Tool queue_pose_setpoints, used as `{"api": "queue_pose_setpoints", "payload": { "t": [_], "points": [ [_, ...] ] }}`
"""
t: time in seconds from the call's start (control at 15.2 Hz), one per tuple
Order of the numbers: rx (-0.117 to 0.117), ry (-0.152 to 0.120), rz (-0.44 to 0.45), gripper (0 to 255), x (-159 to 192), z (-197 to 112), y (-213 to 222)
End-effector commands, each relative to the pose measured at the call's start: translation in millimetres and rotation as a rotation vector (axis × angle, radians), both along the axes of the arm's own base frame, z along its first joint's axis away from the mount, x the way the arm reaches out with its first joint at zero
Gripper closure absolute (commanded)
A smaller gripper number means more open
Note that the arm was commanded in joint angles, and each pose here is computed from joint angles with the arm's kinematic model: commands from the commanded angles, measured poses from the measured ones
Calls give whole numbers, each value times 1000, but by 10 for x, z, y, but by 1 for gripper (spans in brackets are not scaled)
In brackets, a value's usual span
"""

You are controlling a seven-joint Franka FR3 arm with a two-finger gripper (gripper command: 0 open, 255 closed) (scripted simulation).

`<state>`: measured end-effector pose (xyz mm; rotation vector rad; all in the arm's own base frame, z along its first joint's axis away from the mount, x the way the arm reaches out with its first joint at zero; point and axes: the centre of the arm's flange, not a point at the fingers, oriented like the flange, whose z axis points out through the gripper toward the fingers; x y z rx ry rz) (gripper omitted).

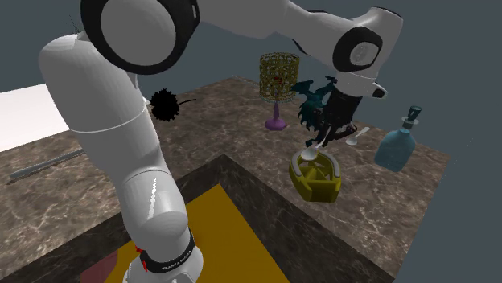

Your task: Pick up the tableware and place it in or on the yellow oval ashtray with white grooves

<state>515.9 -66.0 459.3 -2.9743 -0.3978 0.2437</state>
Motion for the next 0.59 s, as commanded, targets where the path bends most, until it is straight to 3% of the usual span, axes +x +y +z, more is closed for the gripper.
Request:
{"api": "queue_pose_setpoints", "payload": {
  "t": [0.0, 0.53],
  "points": [
    [0, 0, 1, 255, 2, -94, -28],
    [0, 0, 1, 255, 2, -516, -28]
  ]
}}
